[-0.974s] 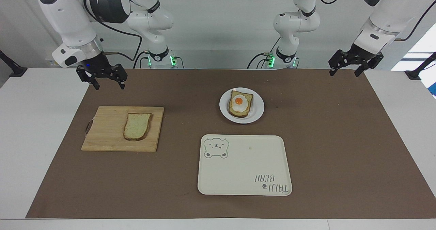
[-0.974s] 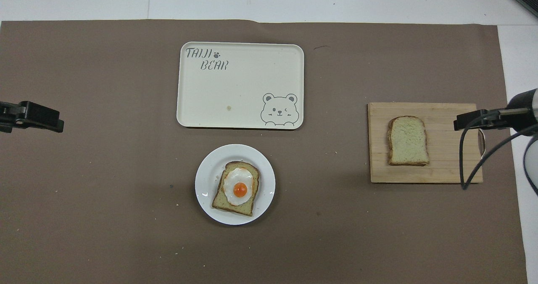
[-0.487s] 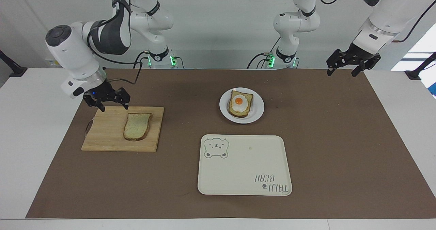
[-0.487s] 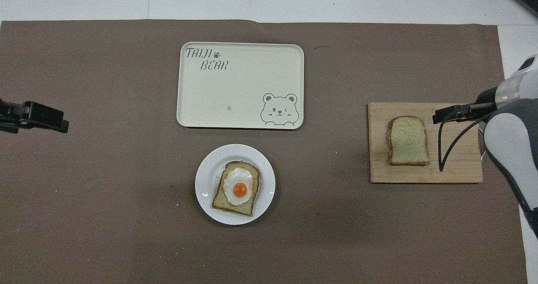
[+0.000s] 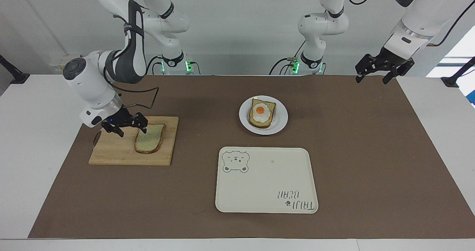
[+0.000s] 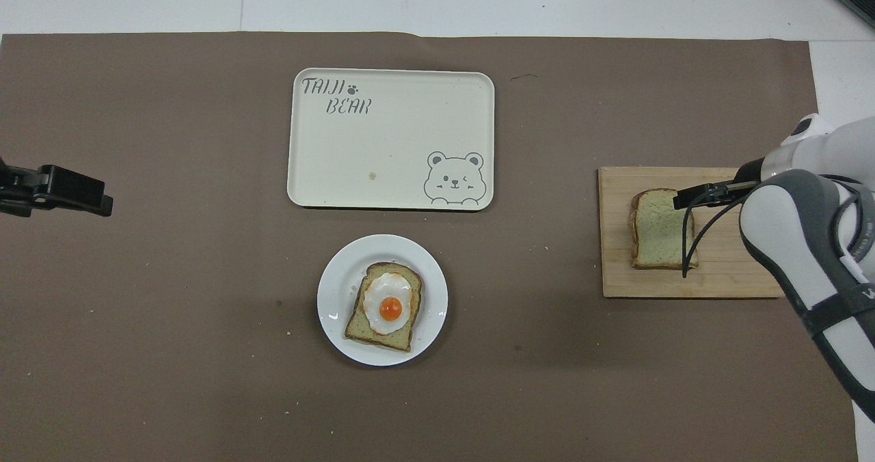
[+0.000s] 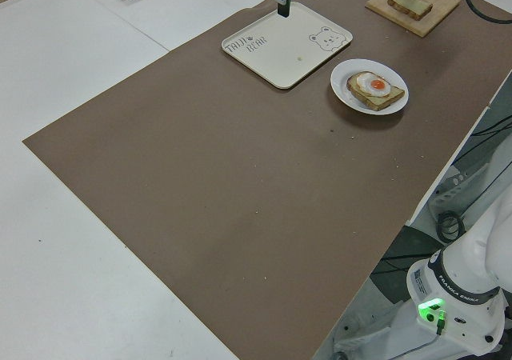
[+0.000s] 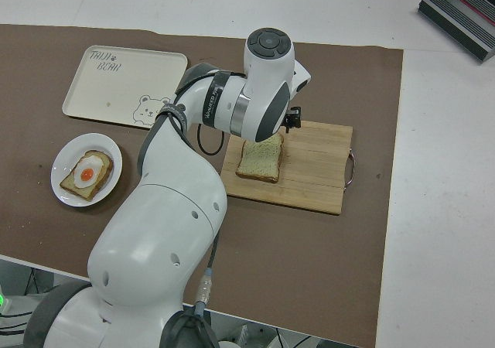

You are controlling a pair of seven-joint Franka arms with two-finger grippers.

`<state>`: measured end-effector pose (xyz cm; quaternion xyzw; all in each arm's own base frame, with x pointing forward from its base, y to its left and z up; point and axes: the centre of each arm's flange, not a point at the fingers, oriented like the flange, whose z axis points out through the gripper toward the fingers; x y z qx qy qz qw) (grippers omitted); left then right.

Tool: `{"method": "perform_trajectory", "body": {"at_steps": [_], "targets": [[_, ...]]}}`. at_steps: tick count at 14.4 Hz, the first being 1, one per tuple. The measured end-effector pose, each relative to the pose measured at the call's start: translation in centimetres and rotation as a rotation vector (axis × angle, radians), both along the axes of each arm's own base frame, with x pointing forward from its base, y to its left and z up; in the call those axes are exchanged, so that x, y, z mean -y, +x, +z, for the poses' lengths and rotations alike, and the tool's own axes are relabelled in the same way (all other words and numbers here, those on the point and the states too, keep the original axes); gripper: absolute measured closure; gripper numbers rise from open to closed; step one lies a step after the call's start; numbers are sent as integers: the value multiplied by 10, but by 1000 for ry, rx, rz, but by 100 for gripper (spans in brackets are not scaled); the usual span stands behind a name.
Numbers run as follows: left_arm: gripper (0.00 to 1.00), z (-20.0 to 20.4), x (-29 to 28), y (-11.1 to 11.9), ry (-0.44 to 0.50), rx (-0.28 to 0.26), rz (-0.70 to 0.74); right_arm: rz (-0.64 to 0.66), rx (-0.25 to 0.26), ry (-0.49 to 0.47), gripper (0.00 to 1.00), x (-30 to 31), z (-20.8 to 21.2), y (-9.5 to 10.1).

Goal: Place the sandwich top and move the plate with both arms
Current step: 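Reach the right gripper to the bread slice on the wooden board and grasp it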

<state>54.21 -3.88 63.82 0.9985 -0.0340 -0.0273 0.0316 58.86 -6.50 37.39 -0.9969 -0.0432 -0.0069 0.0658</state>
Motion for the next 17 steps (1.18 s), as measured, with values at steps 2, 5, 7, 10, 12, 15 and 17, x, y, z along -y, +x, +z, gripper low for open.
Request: {"method": "perform_trajectory", "body": {"at_steps": [2,5,7,10,12,15,17], "targets": [[0,0,0,0,-3,0,0,12,-8,4,0,4,-20,-2],[0,0,1,0,-5,-1,0,6,-24,31,0,16,-46,-9],[0,0,1,0,-7,-1,0,0,-37,37,0,19,-56,-12],[0,0,1,0,-9,-1,0,0,-50,41,10,18,-62,-16],[0,0,1,0,-10,-1,0,1,-55,42,32,17,-64,-17],[0,0,1,0,-10,-1,0,-9,-51,46,61,17,-62,-17],[0,0,1,0,-11,-1,0,-17,-48,44,71,20,-60,-18]]}}
